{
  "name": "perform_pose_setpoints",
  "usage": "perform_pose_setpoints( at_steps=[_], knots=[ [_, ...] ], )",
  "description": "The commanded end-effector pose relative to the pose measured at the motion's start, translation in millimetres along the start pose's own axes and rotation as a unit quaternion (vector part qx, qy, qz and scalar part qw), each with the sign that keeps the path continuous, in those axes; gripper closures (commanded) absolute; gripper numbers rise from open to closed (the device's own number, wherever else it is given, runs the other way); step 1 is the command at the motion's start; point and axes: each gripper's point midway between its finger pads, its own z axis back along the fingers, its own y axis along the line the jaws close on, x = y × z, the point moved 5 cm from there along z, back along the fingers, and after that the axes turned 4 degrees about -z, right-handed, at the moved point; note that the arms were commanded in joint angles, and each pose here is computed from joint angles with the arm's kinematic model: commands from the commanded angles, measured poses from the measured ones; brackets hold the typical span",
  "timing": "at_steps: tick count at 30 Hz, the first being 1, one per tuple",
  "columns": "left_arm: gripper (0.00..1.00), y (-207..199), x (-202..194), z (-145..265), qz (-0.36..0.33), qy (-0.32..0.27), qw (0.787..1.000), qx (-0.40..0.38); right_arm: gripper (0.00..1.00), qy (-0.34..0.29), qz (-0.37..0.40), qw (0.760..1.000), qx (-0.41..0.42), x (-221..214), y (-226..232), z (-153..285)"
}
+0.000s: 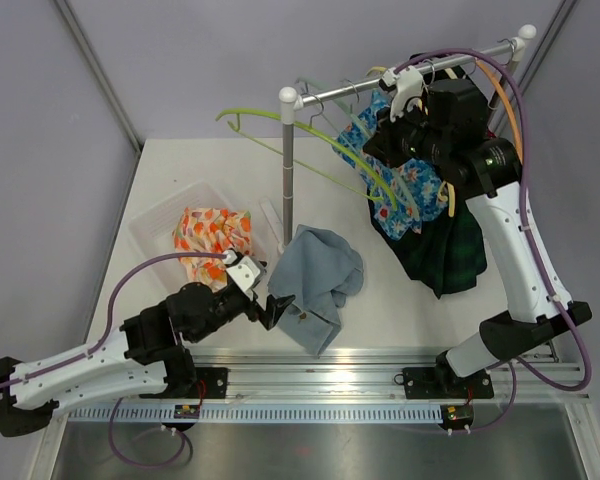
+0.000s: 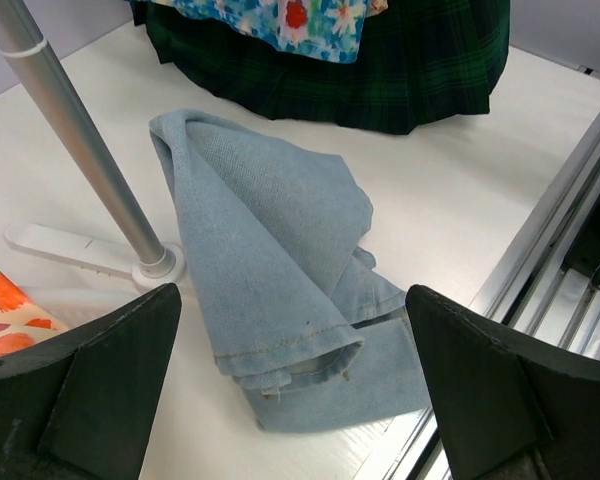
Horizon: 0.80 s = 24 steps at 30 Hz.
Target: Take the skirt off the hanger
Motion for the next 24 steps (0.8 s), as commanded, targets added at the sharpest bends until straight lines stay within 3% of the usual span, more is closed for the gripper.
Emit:
perform_pose_setpoints(
  at_steps=[1, 7, 9, 14, 15, 18, 24],
  knots=[
    [0.01, -1, 5, 1, -0.004, -0.022, 1.000, -0.009, 1.00, -0.027, 0.010, 0.999, -0.013, 17, 3, 1],
    [0.01, -1, -1, -6, -0.009, -0.013, 1.000, -0.003, 1.00, 0.009, 0.034, 0.999, 0.002, 0, 14, -16],
    [0.01, -2, -6, -12, -0.040, 0.004, 0.999, -0.005, 0.96, 0.009, 0.042, 0.999, 0.005, -1, 15, -13],
    [0.01, -6, -9, -29, -0.103, 0.027, 0.994, -0.023, 0.70, 0.004, 0.101, 0.995, -0.006, -1, 12, 8],
    [0.01, -9, -13, -36, -0.108, 0.038, 0.993, -0.030, 0.53, -0.005, 0.115, 0.993, -0.010, 2, 12, 20],
    [0.01, -14, -11, -49, -0.109, 0.036, 0.993, -0.035, 0.24, -0.019, 0.155, 0.987, -0.030, -1, 9, 44],
    [0.01, -17, -27, -90, -0.081, 0.073, 0.994, 0.012, 0.16, -0.037, 0.184, 0.982, -0.037, -25, -5, 87]
  ],
)
